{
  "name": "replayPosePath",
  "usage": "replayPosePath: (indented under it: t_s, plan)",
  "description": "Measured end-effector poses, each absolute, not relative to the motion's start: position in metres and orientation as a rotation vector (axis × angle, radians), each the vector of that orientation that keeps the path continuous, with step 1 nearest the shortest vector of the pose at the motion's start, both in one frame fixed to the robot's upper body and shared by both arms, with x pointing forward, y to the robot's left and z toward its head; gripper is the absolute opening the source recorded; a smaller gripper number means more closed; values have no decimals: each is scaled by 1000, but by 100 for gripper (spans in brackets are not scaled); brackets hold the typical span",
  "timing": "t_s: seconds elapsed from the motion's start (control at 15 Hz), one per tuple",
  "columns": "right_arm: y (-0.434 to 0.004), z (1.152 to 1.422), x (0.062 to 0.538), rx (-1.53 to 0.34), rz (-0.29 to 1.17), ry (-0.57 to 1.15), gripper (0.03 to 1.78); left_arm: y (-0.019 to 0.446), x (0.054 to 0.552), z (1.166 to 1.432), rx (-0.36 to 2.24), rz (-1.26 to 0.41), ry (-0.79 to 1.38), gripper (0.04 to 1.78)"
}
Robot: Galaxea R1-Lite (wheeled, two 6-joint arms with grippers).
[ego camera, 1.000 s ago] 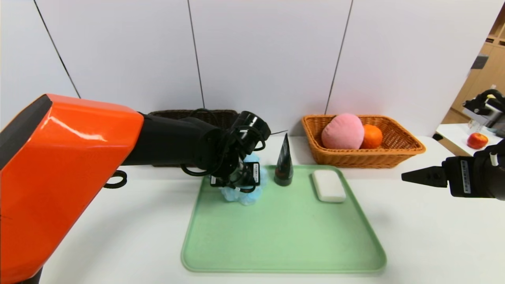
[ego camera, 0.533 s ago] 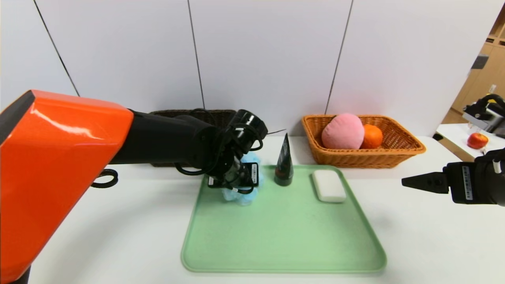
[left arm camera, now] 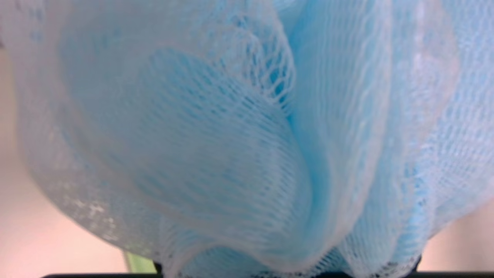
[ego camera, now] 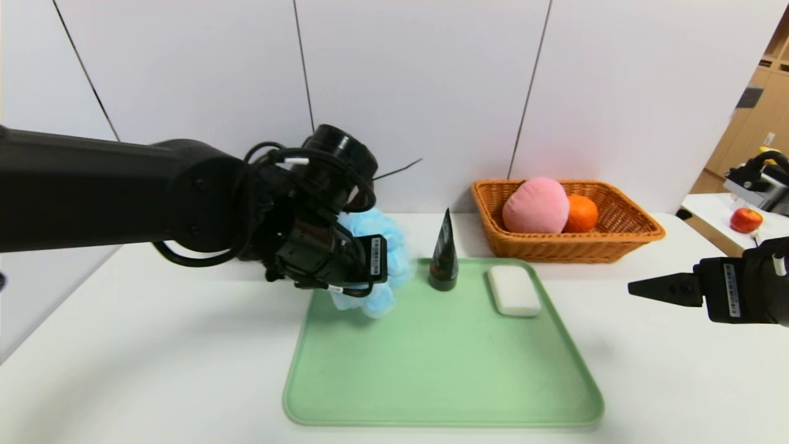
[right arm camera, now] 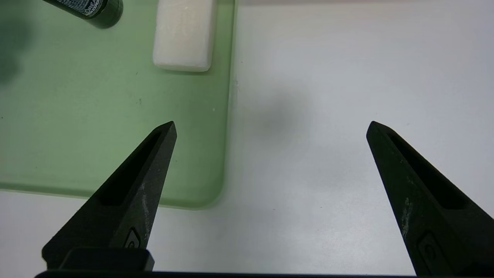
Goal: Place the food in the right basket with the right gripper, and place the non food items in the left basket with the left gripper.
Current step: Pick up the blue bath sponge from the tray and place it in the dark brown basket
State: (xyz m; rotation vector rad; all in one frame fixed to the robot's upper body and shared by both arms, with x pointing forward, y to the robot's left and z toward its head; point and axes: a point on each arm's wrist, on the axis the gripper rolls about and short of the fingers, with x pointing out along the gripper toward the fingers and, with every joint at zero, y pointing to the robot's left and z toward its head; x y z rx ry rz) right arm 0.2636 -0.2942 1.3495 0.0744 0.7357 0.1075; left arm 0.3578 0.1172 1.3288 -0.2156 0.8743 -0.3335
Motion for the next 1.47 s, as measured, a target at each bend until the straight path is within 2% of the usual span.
replayPosePath:
  t_s: [0.27, 0.47, 0.6, 0.8, 1.33, 1.4, 1.47]
  plan:
    - [-293, 1350, 268, 83, 109, 711, 170, 156, 327, 1378, -233, -288, 693, 66]
    - [-292, 1349, 273, 87, 112, 700, 170, 196, 335, 1407, -222, -198, 521, 63]
    - [-292, 1347, 275, 85, 111, 712, 170, 222, 353, 1416, -216, -124, 422, 62]
    - [-292, 1343, 276, 86, 108, 725, 170, 246, 387, 1408, -174, -45, 368, 57]
    - [-293, 1338, 276, 90, 111, 746, 170, 268, 466, 1341, -141, 54, 451, 51]
    - [-293, 1338, 276, 90, 110, 748, 170, 269, 472, 1334, -136, 61, 466, 52]
    - [-293, 1337, 275, 89, 111, 751, 170, 270, 475, 1330, -136, 64, 472, 67]
